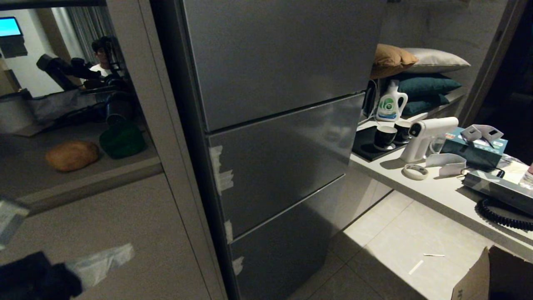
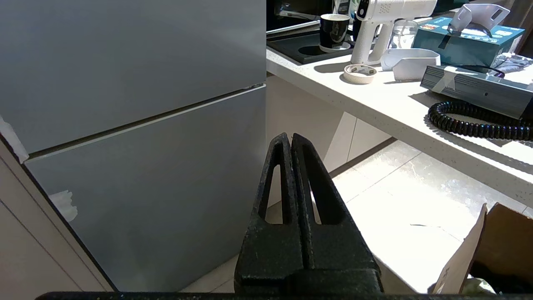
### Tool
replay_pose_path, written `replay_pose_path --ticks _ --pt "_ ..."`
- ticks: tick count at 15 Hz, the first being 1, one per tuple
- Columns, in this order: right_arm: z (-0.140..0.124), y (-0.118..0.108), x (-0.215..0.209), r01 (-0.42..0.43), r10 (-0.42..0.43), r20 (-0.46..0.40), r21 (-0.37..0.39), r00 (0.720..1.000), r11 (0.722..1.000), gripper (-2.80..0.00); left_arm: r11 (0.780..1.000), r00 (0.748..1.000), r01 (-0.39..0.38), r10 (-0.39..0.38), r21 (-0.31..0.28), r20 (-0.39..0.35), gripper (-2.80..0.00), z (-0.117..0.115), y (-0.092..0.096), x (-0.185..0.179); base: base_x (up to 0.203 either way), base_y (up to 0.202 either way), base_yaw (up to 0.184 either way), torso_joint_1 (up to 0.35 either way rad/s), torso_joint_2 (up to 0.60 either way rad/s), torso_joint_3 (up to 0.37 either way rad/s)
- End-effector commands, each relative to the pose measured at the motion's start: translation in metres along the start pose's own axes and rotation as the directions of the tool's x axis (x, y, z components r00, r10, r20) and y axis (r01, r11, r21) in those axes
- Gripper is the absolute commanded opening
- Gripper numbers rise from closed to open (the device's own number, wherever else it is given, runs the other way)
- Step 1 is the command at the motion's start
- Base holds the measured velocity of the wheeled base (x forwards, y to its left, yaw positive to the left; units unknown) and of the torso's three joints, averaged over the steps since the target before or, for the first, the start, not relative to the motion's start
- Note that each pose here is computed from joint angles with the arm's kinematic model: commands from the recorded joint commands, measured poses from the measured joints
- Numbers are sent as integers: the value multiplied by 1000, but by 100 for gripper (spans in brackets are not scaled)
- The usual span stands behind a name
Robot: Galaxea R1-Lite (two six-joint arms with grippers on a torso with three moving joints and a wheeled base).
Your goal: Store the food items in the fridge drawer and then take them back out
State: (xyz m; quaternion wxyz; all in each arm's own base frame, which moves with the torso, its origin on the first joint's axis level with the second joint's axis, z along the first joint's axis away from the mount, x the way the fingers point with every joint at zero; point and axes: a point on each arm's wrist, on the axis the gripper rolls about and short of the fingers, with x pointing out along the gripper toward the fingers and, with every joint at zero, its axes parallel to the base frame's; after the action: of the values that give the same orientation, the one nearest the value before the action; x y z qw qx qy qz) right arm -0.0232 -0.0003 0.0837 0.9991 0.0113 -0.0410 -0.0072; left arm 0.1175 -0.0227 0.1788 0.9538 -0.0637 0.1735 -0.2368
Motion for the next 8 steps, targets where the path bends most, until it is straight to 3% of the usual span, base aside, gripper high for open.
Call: replay_pose_path --ticks 1,2,3,8 --pt "-9 0 2 1 -1 -30 0 1000 1000 -280 997 997 -71 71 -5 -29 -280 7 24 73 0 0 0 0 0 0" --pt "-9 0 2 1 -1 -31 -1 1000 1000 -280 991 990 -134 133 14 43 -280 15 24 83 0 0 0 0 0 0" --pt "-9 0 2 1 -1 -31 0 1000 1000 -280 987 985 -161 159 22 66 -280 17 19 88 0 0 0 0 0 0" --pt "-9 0 2 1 -1 -31 2 1000 1000 -280 973 969 -228 224 29 103 -280 27 -1 105 0 0 0 0 0 0"
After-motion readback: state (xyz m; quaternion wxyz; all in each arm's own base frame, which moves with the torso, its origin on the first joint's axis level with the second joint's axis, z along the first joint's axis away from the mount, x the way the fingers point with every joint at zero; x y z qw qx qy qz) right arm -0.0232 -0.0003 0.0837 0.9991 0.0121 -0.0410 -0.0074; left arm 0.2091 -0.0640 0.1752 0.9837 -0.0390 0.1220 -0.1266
